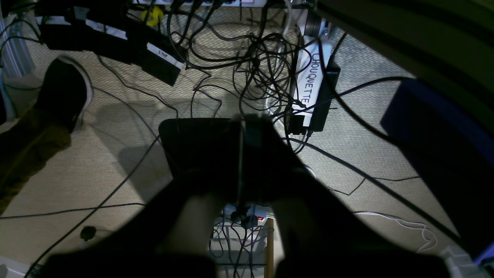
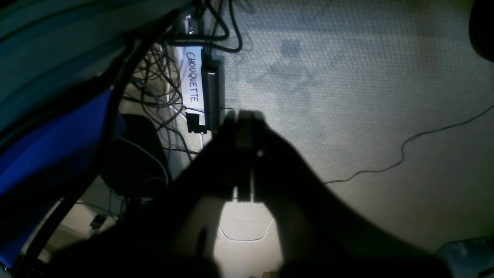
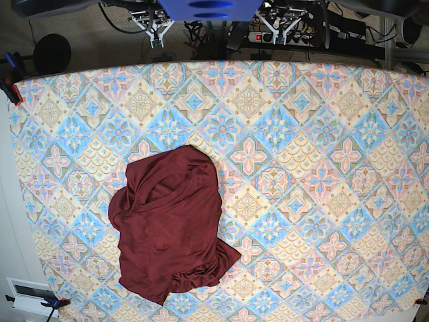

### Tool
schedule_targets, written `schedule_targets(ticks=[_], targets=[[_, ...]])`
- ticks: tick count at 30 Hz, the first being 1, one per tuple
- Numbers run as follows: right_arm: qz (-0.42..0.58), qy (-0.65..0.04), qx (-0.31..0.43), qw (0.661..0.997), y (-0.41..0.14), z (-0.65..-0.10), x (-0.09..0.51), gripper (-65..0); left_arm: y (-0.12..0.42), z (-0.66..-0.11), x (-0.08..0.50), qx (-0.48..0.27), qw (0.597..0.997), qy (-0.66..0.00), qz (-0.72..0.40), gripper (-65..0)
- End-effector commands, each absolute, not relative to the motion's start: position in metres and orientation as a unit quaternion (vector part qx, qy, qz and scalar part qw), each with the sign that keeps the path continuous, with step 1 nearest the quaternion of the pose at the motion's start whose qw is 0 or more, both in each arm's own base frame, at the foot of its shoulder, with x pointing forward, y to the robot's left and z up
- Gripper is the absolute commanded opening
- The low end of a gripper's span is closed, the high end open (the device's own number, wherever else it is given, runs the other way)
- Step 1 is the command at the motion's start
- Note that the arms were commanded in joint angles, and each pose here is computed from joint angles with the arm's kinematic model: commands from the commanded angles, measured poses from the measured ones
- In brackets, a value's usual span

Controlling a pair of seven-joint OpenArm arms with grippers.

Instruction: Layout the t-shirt on the table in an organized manner, then fold the t-shirt properly

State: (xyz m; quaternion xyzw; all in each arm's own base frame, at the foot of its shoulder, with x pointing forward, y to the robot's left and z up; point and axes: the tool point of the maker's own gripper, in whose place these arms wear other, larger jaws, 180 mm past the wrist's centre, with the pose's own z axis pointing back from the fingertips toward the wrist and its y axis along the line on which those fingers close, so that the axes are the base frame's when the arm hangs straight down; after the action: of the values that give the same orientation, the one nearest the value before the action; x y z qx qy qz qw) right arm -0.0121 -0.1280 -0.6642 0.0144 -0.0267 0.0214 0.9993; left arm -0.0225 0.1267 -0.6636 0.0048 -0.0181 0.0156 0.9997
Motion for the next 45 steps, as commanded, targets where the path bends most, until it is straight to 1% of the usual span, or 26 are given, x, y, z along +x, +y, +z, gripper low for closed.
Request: schedule_targets(ticks=[1, 16, 19, 22, 25, 28, 31, 34, 38, 45], targets=[[0.024, -0.028, 0.012, 0.999, -0.131, -0.664, -0.015, -64.9, 0.127, -0.663, -0.026, 0.005, 1.0, -0.017, 0.016, -64.6], [0.024, -0.027, 0.012, 0.999, -0.131, -0.664, -0.015, -64.9, 0.13, -0.663, -0.026, 0.007, 1.0, -0.017, 0.014, -64.6], [0.025, -0.026, 0.012, 0.999, -0.131, -0.664, -0.016, -64.9, 0.129, -0.663, -0.035, 0.007, 1.0, -0.012, 0.014, -64.6], [0.025, -0.026, 0.012, 0.999, -0.131, -0.664, -0.016, -65.0, 0.13, -0.661, -0.034, 0.007, 1.0, -0.023, 0.013, -64.6], [0.025, -0.01, 0.013, 1.0, -0.131, -0.663, -0.04, -65.0, 0.13, -0.657, -0.04, 0.006, 0.999, -0.033, 0.012, -64.6], [0.027, -0.022, 0.014, 0.999, -0.13, -0.659, -0.049, -65.0, 0.152, -0.655, -0.055, 0.022, 0.999, -0.024, 0.007, -64.7], [0.029, -0.013, 0.014, 0.999, -0.13, -0.654, -0.066, -65.0, 0.155, -0.652, -0.075, 0.025, 1.0, -0.011, 0.006, -64.7], [0.031, -0.018, 0.009, 0.999, -0.137, -0.647, -0.077, -65.0, 0.184, -0.648, -0.093, 0.047, 0.999, 0.001, 0.002, -64.7], [0.044, -0.047, -0.012, 0.998, -0.166, -0.637, -0.069, -65.0, 0.202, -0.637, -0.091, 0.058, 0.998, -0.027, -0.009, -64.7], [0.053, -0.085, -0.009, 0.995, -0.164, -0.609, -0.08, -65.0, 0.214, -0.585, -0.06, 0.059, 0.988, -0.135, -0.05, -64.7]])
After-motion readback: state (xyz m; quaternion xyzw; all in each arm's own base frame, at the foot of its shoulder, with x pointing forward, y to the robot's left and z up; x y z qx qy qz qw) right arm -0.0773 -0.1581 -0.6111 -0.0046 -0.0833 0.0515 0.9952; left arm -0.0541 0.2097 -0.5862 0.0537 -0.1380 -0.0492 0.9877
